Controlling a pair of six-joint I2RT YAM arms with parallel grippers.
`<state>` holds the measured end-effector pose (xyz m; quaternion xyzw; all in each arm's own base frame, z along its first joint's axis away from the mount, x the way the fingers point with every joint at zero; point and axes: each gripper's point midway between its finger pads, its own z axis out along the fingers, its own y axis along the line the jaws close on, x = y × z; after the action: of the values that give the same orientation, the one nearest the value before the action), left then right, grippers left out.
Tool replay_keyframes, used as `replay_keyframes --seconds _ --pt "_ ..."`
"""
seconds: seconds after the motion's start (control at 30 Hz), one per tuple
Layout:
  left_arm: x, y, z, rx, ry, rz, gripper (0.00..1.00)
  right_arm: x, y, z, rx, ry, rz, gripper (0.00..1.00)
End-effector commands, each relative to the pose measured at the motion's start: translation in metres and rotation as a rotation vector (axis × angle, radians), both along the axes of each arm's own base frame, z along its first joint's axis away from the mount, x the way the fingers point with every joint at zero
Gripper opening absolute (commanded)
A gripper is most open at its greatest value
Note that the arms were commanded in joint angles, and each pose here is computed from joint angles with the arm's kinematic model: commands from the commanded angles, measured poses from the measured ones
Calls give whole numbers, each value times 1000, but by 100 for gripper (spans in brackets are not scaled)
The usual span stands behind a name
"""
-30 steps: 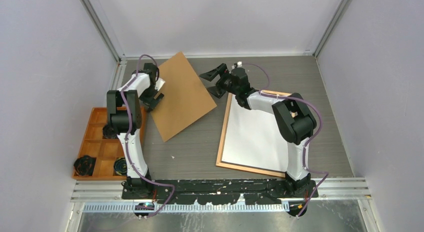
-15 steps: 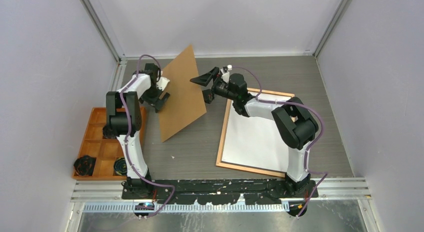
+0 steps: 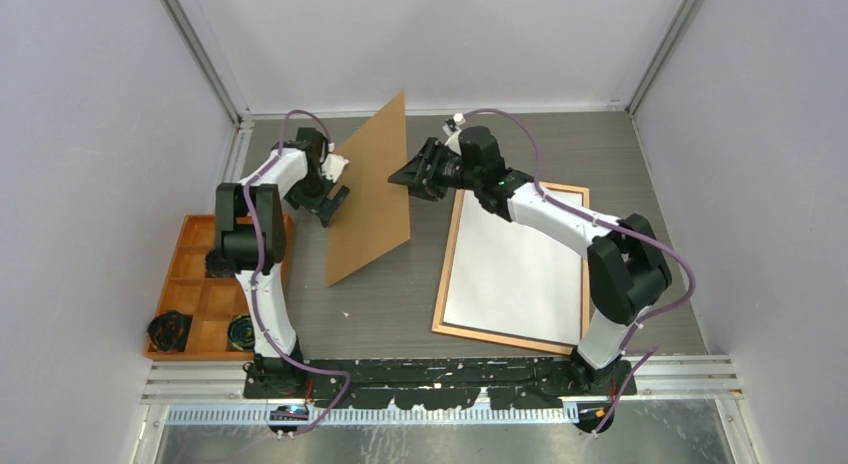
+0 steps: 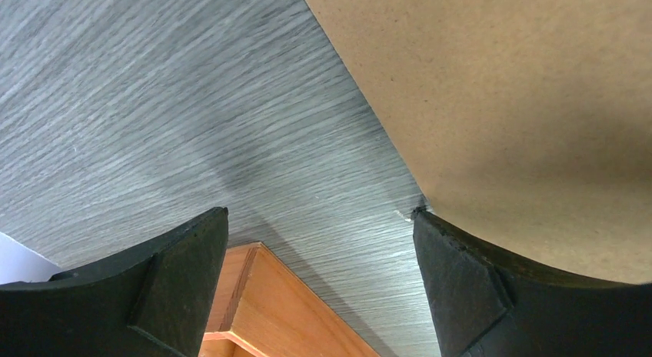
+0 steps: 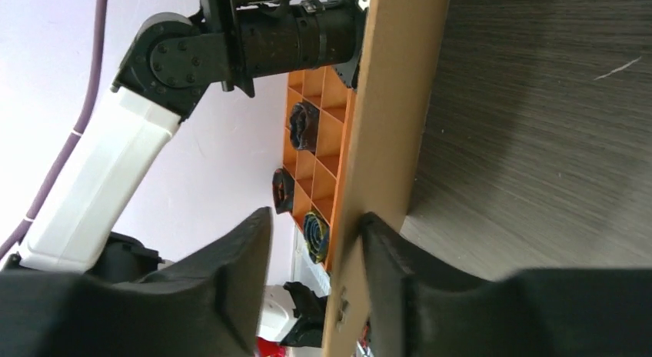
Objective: Put the photo into the frame
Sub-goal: Pick up the photo frame item at the center of the board.
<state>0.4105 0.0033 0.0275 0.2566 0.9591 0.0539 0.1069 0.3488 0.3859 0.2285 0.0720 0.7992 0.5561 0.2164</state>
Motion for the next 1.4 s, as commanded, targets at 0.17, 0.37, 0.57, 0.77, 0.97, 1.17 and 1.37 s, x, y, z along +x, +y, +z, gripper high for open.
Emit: replay_keyframes --seconds 0.17,0.37,0.57,0.77,0.97,1.17,1.37 --pt "-6 -15 7 -62 -7 -3 92 -6 -2 4 -125 -74 72 35" --pt "-7 -15 8 -62 -5 -5 92 2 -2 -8 -190 -63 76 35" --pt "-5 -15 22 -64 -26 -6 96 11 -15 -3 -302 -122 36 1" --pt "-4 -32 60 -155 -58 -1 99 15 -49 50 -335 -257 -61 1" --pt "-5 -62 101 -226 -112 -32 100 12 -117 111 -286 -337 -252 1" --pt "-15 -131 118 -324 -109 -83 99 -24 -196 140 -370 -380 -437 1" --pt "-42 -222 93 -414 -27 -181 95 -78 -277 165 -473 -411 -703 1"
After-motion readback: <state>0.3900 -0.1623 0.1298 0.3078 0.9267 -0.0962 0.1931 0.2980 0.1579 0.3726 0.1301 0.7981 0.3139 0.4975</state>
